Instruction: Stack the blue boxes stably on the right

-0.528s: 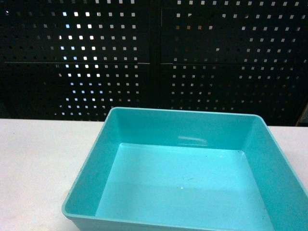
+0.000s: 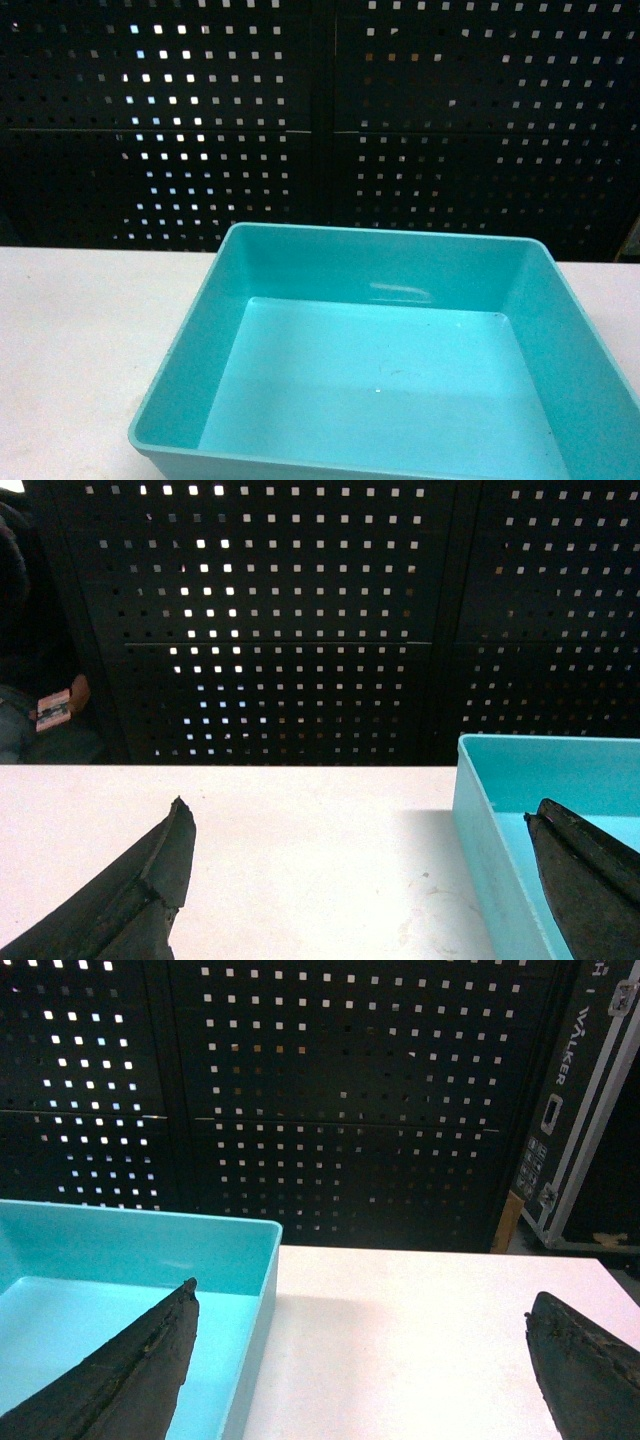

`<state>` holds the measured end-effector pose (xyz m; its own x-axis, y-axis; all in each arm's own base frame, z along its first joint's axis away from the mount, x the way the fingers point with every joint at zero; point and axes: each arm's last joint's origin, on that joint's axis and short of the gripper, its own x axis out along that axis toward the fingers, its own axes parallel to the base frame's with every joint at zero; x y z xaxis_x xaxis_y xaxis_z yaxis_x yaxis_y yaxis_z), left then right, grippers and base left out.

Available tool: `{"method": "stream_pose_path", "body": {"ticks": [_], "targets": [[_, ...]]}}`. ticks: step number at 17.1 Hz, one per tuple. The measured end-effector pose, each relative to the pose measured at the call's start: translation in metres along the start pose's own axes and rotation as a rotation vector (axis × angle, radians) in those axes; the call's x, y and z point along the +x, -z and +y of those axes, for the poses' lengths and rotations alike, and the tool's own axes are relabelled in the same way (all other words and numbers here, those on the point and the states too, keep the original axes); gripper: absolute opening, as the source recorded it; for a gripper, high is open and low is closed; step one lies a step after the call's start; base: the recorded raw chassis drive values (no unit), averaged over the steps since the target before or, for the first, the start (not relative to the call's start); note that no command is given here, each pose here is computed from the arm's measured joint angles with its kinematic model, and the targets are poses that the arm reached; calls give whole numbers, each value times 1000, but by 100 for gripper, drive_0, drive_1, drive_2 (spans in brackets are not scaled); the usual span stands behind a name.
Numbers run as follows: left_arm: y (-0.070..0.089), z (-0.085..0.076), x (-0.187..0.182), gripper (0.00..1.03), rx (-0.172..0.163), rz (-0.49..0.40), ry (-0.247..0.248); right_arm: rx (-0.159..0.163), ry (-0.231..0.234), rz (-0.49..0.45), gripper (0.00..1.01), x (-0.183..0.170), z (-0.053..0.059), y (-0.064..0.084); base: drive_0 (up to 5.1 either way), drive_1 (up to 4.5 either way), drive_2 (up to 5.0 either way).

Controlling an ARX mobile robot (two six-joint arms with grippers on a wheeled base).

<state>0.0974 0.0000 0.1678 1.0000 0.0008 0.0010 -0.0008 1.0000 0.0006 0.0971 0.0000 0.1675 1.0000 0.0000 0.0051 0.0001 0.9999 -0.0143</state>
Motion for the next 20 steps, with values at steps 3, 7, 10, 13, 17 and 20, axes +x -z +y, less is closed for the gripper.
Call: {"method": "stream_pose_path", "body": {"ticks": [3,7,10,13,17,20], "targets": [[0,0,0,98,0,0,0,0,0,0,98,0,0,0,0,0,0],[0,0,0,98,0,0,0,0,0,0,98,0,0,0,0,0,0],[-2,-9,2,98,-2,-15,-9,-1,-13,10,98,0,-1,1,0,0,0],[-7,-15,14,98,0,0,3,-7,-11,10,98,7,-7,-1,0,0,0],[-47,-19,66,98,3,-36,69,-69,-89,48,98,51,1,-18,0,0,0],[-47,-28,122,98,18,122,102,-124,-122,148,98,105,12,-23,0,0,0]]}}
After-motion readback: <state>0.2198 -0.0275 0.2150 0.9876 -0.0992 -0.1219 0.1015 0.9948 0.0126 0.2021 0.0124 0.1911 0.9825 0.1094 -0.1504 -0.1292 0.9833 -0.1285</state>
